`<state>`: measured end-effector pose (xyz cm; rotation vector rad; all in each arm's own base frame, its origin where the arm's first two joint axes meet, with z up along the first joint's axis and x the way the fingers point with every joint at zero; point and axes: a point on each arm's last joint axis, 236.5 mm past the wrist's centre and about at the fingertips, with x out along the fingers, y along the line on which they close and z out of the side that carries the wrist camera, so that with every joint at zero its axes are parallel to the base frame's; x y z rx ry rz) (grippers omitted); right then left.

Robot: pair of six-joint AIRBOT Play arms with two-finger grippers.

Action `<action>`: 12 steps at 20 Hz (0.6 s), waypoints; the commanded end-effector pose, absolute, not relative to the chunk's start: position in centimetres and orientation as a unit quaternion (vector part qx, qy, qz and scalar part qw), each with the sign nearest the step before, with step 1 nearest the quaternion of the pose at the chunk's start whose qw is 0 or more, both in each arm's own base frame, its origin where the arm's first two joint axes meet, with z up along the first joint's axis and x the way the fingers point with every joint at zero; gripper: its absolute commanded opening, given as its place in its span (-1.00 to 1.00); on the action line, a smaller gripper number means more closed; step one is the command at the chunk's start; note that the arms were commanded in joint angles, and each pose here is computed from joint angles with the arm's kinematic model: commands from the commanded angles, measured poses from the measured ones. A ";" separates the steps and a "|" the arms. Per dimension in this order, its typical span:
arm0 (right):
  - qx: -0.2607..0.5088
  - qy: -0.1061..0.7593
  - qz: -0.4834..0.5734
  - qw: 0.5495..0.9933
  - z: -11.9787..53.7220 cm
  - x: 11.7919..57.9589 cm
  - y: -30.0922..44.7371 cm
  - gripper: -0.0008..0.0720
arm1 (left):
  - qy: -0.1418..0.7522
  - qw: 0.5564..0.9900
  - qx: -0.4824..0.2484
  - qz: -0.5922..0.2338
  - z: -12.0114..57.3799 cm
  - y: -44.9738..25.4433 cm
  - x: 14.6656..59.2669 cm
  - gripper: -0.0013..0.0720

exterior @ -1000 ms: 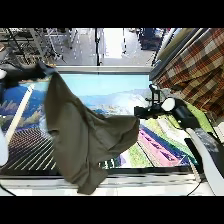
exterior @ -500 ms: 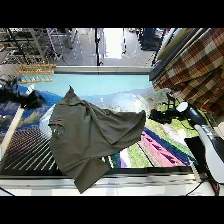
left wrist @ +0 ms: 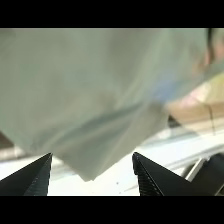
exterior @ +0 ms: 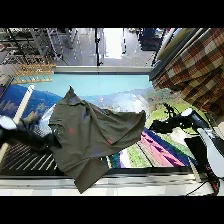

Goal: Fold the clothes and pants, and hang the long-sleeved shirts on hangers.

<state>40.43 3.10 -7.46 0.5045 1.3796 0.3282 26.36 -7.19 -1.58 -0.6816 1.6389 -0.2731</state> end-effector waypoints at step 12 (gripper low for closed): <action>0.229 0.642 0.234 0.694 -9.9 39.5 9.6 0.23 | 0.714 0.600 -0.360 -0.021 -9.9 -8.9 20.4 0.54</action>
